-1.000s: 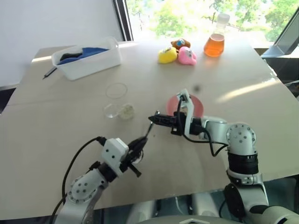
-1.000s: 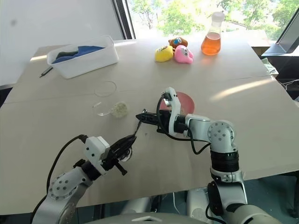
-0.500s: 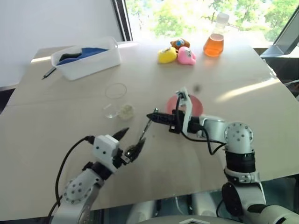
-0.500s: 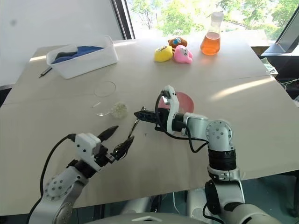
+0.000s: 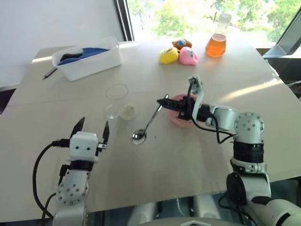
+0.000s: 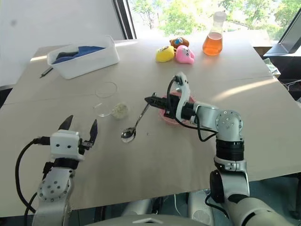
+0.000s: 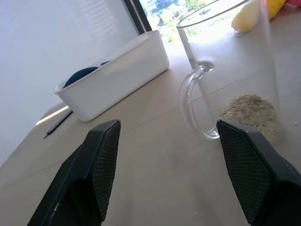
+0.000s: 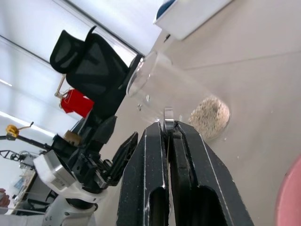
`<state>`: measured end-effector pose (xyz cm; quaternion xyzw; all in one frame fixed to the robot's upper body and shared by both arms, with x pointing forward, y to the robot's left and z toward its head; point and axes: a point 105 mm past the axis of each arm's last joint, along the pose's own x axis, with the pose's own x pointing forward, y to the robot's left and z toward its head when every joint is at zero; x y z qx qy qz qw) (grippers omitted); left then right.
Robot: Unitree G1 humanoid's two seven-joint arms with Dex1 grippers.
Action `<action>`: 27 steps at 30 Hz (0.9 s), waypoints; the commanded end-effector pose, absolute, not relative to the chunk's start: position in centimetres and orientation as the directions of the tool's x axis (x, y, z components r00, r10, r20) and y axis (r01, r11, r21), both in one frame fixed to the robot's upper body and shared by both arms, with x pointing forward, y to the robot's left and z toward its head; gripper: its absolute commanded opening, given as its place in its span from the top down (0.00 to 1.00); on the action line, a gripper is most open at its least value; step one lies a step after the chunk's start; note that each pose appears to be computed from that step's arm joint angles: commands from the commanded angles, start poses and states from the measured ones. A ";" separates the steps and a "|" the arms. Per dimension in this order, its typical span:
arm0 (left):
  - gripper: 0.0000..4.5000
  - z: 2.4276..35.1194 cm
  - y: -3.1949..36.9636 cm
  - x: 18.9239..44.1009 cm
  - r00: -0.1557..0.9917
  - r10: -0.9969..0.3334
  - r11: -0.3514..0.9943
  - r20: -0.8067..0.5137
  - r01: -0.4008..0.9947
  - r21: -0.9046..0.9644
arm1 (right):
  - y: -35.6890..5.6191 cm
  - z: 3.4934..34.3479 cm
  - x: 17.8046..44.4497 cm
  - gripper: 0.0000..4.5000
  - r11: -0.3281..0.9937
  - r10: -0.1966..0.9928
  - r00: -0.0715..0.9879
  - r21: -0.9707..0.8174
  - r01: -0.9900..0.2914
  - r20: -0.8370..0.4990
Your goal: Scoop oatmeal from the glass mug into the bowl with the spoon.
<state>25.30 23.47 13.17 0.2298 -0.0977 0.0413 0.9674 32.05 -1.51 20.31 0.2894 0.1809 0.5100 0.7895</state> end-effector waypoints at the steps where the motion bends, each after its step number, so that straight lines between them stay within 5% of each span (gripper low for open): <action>1: 0.24 13.5 23.8 25.9 0.973 0.035 0.881 0.229 -0.138 0.452 | -1.6 22.3 32.1 1.00 0.283 0.909 0.409 0.609 -0.741 0.075; 14: 0.24 12.5 24.6 28.1 0.981 -0.052 0.905 0.189 -0.033 0.425 | -3.3 25.9 33.5 1.00 0.341 0.863 0.484 0.542 -0.768 0.143; 27: 0.24 13.6 23.7 29.3 0.966 -0.073 0.910 0.247 -0.037 0.413 | -4.3 26.0 34.5 1.00 0.389 0.836 0.531 0.532 -0.752 0.138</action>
